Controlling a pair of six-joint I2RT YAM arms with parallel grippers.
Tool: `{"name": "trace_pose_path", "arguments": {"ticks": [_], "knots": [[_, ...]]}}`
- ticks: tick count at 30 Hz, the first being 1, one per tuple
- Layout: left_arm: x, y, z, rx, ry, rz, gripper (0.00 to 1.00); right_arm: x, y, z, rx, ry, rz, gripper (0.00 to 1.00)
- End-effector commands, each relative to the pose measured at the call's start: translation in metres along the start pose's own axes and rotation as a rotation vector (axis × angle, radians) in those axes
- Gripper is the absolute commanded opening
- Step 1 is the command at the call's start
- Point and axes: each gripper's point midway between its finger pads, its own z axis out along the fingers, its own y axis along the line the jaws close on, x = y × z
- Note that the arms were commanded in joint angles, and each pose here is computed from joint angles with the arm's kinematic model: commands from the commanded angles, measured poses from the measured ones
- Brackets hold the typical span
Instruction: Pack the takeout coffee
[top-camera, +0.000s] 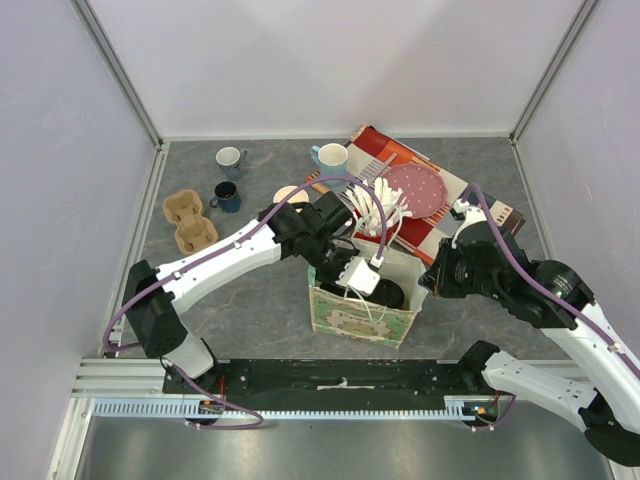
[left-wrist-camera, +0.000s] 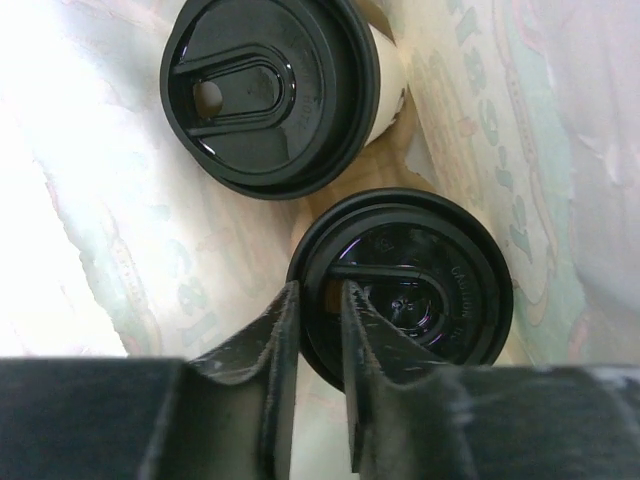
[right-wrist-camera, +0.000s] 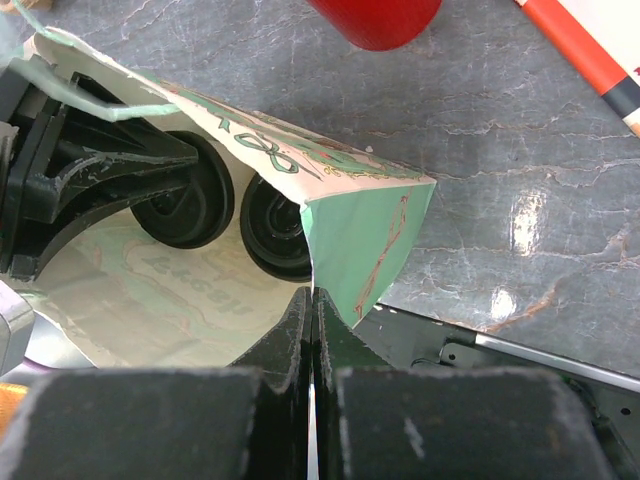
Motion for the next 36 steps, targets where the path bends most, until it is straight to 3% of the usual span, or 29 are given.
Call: {"name": "trace_pose_path", "arguments": {"ticks": [1, 14, 16, 23, 28, 32, 36], "knots": [[-0.006, -0.005, -0.015, 0.01, 0.011, -0.005, 0.34, -0.009, 0.007, -0.004, -0.026, -0.03, 0.007, 0.0], [-0.057, 0.012, -0.071, -0.143, -0.076, 0.002, 0.42, -0.01, 0.01, -0.004, -0.03, -0.021, -0.009, 0.0], [-0.06, 0.012, -0.076, -0.156, -0.081, -0.005, 0.44, -0.01, 0.011, -0.002, -0.029, -0.016, -0.016, 0.05], [-0.066, 0.024, -0.098, -0.273, -0.081, -0.033, 0.49, -0.022, 0.015, -0.01, -0.034, -0.053, -0.022, 0.46], [-0.079, 0.039, -0.121, -0.372, -0.143, -0.059, 0.5, -0.036, 0.027, -0.026, -0.085, -0.094, -0.027, 0.65], [-0.097, 0.048, -0.144, -0.441, -0.242, -0.116, 0.52, -0.052, 0.037, -0.044, -0.127, -0.16, -0.024, 0.89], [-0.122, 0.064, -0.183, -0.529, -0.407, -0.178, 0.55, -0.103, 0.054, -0.076, -0.166, -0.352, 0.01, 0.97]]}}
